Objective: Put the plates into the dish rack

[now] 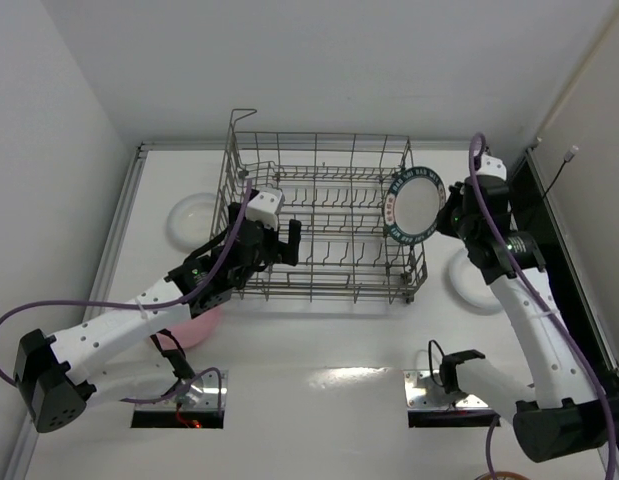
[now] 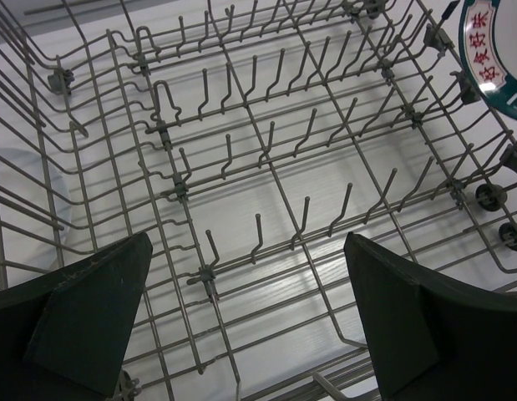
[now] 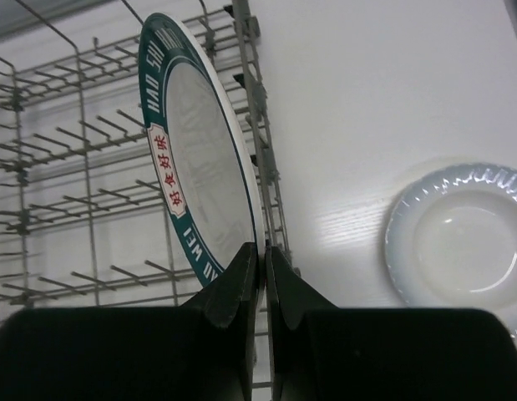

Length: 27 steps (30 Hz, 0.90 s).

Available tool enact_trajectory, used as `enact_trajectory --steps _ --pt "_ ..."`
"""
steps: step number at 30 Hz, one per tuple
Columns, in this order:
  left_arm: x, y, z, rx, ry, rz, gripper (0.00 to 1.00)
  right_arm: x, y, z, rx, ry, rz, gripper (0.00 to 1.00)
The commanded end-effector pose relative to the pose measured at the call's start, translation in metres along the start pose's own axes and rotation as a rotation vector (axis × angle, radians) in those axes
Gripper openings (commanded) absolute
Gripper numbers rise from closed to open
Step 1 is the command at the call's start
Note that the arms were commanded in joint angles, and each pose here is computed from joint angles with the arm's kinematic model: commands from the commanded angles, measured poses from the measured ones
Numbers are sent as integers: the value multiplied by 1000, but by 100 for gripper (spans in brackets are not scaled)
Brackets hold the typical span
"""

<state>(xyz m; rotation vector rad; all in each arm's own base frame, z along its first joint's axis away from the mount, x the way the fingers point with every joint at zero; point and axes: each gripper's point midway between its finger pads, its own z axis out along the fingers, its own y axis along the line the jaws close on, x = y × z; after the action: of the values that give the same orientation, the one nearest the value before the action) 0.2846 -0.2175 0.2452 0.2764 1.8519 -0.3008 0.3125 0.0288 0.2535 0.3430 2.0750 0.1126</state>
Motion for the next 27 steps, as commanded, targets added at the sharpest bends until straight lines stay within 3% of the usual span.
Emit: enact_trajectory --steps 1,20,27 --pt "-9 -4 -1 5 -31 -22 100 -2 -19 -2 138 -58 -34 0" --pt "-7 -5 1 4 -23 -27 100 23 28 8 403 -18 -238 0" --pt "-7 -5 1 4 -23 -27 100 28 50 2 401 -10 -292 20"
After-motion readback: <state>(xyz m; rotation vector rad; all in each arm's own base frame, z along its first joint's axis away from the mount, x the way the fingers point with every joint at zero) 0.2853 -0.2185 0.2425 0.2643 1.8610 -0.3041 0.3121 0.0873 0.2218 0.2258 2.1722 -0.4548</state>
